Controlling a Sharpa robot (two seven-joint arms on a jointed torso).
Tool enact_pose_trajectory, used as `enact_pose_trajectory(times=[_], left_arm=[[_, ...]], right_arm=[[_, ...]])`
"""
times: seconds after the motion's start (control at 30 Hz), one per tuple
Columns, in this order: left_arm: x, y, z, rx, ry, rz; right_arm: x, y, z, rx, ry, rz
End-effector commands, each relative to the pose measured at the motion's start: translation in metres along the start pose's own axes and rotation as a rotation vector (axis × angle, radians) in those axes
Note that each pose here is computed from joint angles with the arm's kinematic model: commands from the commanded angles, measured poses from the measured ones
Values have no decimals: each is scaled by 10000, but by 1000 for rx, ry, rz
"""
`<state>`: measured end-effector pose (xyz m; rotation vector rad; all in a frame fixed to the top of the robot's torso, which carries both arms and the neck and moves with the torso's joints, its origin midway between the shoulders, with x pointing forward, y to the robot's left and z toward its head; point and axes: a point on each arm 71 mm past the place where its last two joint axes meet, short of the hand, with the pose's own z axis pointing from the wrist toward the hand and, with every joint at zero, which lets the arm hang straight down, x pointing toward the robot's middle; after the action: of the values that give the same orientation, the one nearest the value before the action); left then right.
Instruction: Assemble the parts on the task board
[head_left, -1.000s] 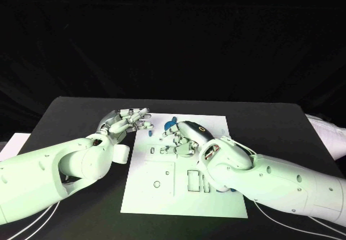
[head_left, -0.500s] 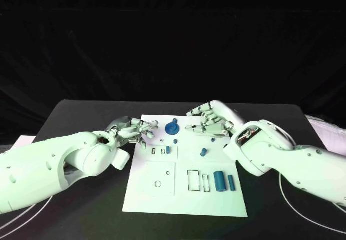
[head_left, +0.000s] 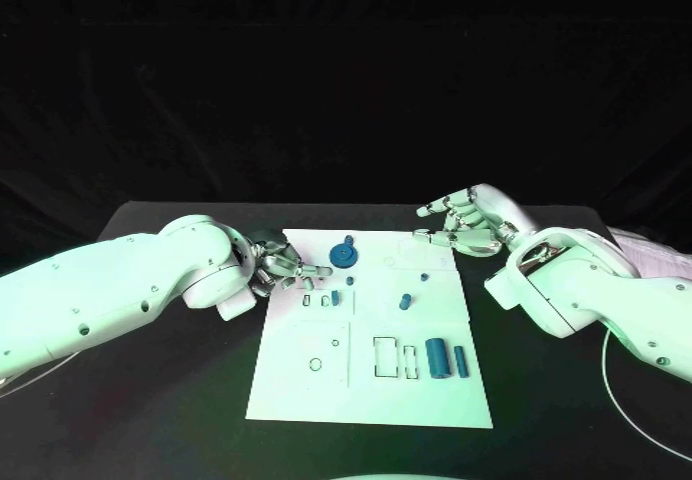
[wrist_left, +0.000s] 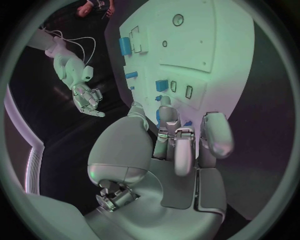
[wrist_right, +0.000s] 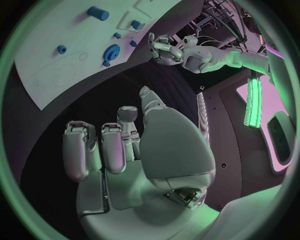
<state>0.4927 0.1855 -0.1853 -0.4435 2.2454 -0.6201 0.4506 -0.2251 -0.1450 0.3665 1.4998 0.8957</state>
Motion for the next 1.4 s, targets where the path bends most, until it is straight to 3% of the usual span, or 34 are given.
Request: enact_pose_trajectory(times=[0.03, 0.23, 0.43, 0.7, 1.4], left_arm=[[9, -25, 54, -94, 23, 167], [57, -176, 154, -96, 35, 204], [72, -239, 236, -109, 46, 229], [126, -329, 282, -103, 55, 264], [210, -432, 368, -104, 91, 302]], right_arm=[[0, -16, 8, 14, 4, 23], [3, -34, 19, 25, 7, 20], [11, -42, 25, 33, 13, 16], [37, -35, 39, 33, 22, 12], [78, -22, 59, 30, 35, 11]])
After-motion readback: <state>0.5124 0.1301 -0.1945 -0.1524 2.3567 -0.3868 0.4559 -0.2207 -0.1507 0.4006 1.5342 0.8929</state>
